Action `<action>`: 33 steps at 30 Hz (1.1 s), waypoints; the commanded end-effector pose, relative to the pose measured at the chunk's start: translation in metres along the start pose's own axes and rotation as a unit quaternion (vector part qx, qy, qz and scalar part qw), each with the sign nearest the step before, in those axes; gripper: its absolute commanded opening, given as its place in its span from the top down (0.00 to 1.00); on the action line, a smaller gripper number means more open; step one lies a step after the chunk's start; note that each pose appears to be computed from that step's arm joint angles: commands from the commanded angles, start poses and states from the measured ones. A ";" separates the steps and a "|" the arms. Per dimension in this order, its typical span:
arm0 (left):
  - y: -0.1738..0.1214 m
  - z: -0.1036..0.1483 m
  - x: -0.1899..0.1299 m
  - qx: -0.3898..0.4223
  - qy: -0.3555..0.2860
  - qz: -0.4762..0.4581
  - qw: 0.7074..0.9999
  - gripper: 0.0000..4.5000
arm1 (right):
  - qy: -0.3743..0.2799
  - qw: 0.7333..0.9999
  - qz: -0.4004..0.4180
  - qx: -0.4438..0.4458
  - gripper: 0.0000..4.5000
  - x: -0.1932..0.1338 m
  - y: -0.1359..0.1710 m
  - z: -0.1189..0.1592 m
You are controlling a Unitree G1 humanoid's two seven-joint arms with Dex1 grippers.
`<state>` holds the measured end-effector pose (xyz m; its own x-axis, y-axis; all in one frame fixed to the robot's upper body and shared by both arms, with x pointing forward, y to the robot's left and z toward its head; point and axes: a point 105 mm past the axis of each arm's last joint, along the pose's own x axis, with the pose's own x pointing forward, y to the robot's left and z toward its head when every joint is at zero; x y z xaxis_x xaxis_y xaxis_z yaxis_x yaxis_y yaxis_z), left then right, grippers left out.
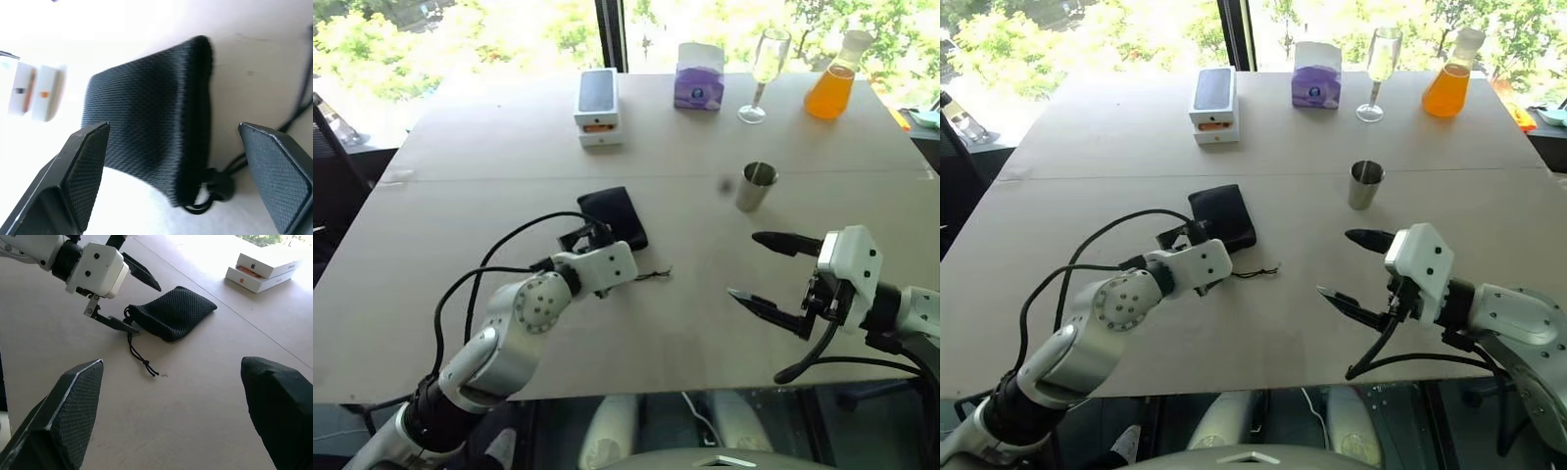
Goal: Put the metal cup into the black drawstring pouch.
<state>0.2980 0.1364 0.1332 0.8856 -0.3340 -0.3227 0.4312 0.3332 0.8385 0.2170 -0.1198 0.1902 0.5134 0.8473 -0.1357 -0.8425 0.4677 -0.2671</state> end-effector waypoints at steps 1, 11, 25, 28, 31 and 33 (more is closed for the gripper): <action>0.015 0.006 -0.008 -0.002 -0.009 0.058 0.998 0.04 | -0.010 1.000 0.004 -0.024 0.00 -0.003 0.004 0.011; 0.012 -0.024 -0.013 -0.066 0.030 0.078 0.994 0.04 | -0.006 1.000 0.005 -0.020 0.00 -0.004 0.005 0.009; 0.018 -0.028 -0.004 -0.084 0.022 0.084 0.993 0.04 | -0.007 1.000 -0.004 -0.022 0.00 -0.004 0.005 0.007; 0.019 -0.026 0.002 -0.082 0.020 0.084 0.993 0.04 | -0.007 1.000 -0.004 -0.022 0.00 -0.003 0.005 0.007; 0.019 -0.025 0.010 -0.080 0.020 0.082 0.993 0.04 | -0.008 1.000 -0.006 -0.023 0.00 -0.003 0.006 0.007; 0.017 -0.021 0.016 -0.073 0.014 0.073 0.995 0.04 | -0.008 1.000 -0.007 -0.023 0.00 -0.003 0.006 0.007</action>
<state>0.3204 0.1638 0.1282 0.9451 -0.2215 -0.2401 0.3232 0.5265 0.7863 0.2142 -0.1217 0.1884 0.5295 0.8359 -0.1442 -0.8323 0.4792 -0.2787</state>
